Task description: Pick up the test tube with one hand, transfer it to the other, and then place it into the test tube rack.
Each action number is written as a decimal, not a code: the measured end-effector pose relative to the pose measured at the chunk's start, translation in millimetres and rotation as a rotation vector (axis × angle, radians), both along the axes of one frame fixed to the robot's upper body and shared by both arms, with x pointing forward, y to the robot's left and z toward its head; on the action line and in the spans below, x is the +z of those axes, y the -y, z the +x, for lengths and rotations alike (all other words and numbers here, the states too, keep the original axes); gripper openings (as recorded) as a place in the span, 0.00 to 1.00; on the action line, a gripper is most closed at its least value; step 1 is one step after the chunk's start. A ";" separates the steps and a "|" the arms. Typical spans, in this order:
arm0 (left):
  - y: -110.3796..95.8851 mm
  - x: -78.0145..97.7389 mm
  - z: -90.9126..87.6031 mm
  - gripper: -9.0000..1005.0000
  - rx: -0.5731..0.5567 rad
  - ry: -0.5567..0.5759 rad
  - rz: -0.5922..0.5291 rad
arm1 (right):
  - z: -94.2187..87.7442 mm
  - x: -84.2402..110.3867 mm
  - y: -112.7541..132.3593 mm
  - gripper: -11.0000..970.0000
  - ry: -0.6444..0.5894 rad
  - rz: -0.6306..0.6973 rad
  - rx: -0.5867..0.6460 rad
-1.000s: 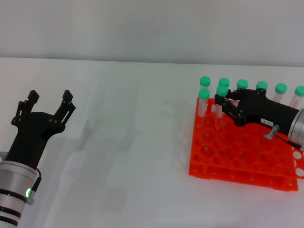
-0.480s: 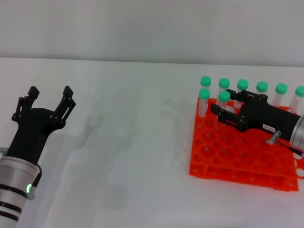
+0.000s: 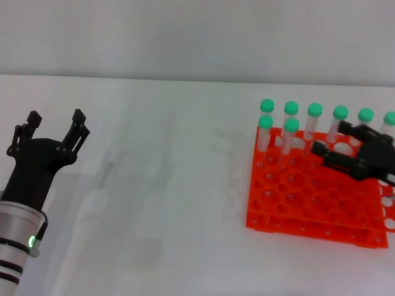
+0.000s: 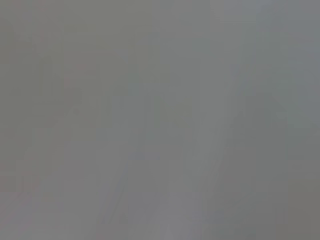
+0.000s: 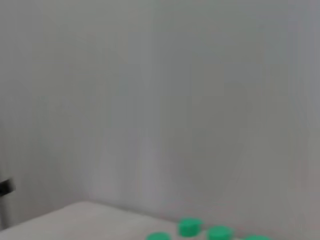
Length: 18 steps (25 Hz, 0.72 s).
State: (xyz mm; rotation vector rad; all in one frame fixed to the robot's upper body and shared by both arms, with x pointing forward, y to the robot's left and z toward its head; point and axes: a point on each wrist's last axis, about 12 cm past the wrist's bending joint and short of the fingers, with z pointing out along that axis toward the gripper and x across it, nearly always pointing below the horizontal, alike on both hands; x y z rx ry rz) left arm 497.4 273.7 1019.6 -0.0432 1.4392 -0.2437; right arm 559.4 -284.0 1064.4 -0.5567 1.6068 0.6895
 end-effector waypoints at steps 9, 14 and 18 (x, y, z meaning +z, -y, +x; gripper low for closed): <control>2.6 3.4 9.9 0.89 -0.015 0.002 0.013 | -37.4 -15.7 76.2 0.90 0.095 0.098 -0.486; 4.7 4.3 10.8 0.89 -0.021 0.005 0.004 | -52.5 -19.7 84.1 0.90 0.149 0.088 -0.544; 4.9 4.7 11.7 0.89 -0.022 0.006 0.003 | -56.0 -21.7 88.5 0.90 0.193 0.026 -0.598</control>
